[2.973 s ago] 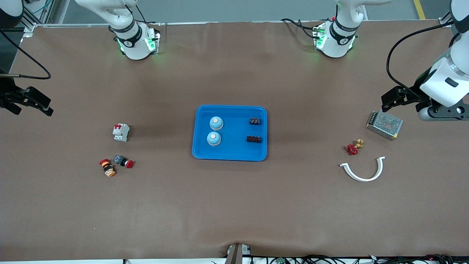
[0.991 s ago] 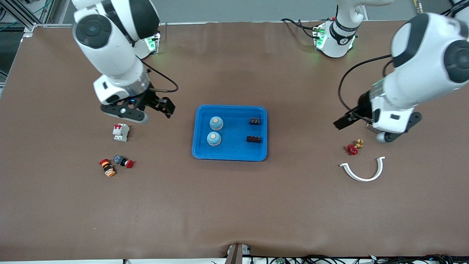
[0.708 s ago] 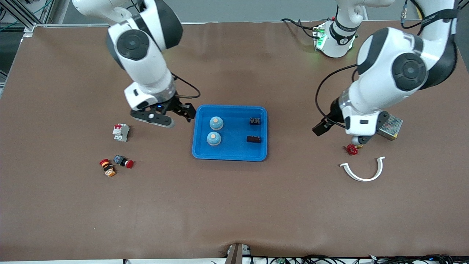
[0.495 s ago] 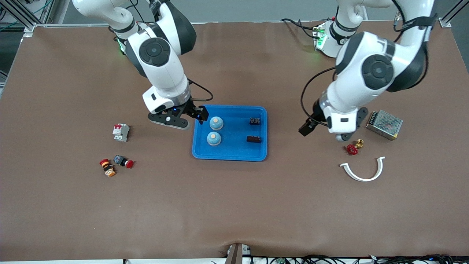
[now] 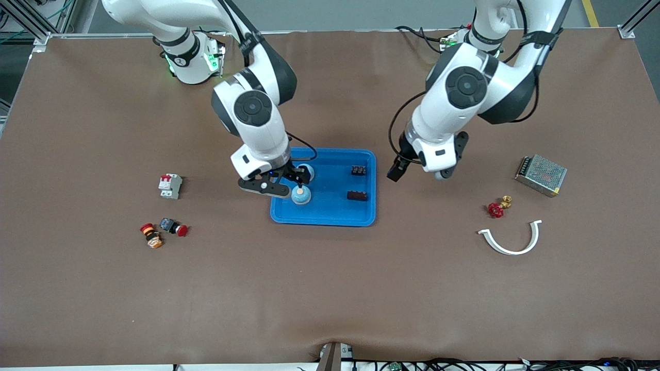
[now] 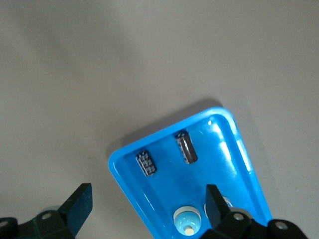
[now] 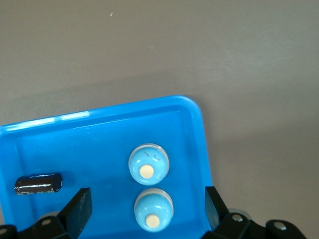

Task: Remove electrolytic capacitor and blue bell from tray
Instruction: 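Move the right gripper to a bell while the left gripper reaches a capacitor, then grasp the blue bell with the right gripper while the left gripper grasps the capacitor, then carry the bell with the right gripper while the left gripper lifts the capacitor, then lower the bell with the right gripper while the left gripper carries the capacitor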

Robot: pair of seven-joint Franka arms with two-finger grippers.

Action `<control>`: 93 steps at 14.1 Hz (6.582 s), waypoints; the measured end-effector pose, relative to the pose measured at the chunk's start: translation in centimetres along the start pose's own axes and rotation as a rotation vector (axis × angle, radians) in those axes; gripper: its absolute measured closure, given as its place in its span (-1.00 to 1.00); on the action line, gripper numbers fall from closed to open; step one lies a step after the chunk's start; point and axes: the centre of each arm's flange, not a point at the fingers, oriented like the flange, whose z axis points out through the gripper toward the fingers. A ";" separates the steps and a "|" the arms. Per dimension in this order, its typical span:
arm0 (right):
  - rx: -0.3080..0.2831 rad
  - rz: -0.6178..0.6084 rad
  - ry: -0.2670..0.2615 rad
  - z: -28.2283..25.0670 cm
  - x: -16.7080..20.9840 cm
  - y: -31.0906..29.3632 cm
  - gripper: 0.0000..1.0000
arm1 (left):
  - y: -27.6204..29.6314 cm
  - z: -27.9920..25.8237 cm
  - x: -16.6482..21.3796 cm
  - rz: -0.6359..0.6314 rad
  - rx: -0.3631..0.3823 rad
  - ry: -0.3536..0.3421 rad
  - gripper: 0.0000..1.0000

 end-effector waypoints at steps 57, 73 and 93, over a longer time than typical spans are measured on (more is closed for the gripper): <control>-0.051 -0.127 0.008 14.0 -1.4 -1.8 -0.32 | 0.3 23.5 -8.1 -0.227 0.090 0.100 -1.00; -0.087 -0.488 -0.065 -13.1 13.1 18.2 -0.32 | 0.1 23.9 -7.7 -0.222 0.093 0.112 0.18; -0.048 -0.856 -0.120 -3.1 19.1 52.1 -0.32 | 6.3 10.4 -0.1 0.067 0.180 0.135 0.32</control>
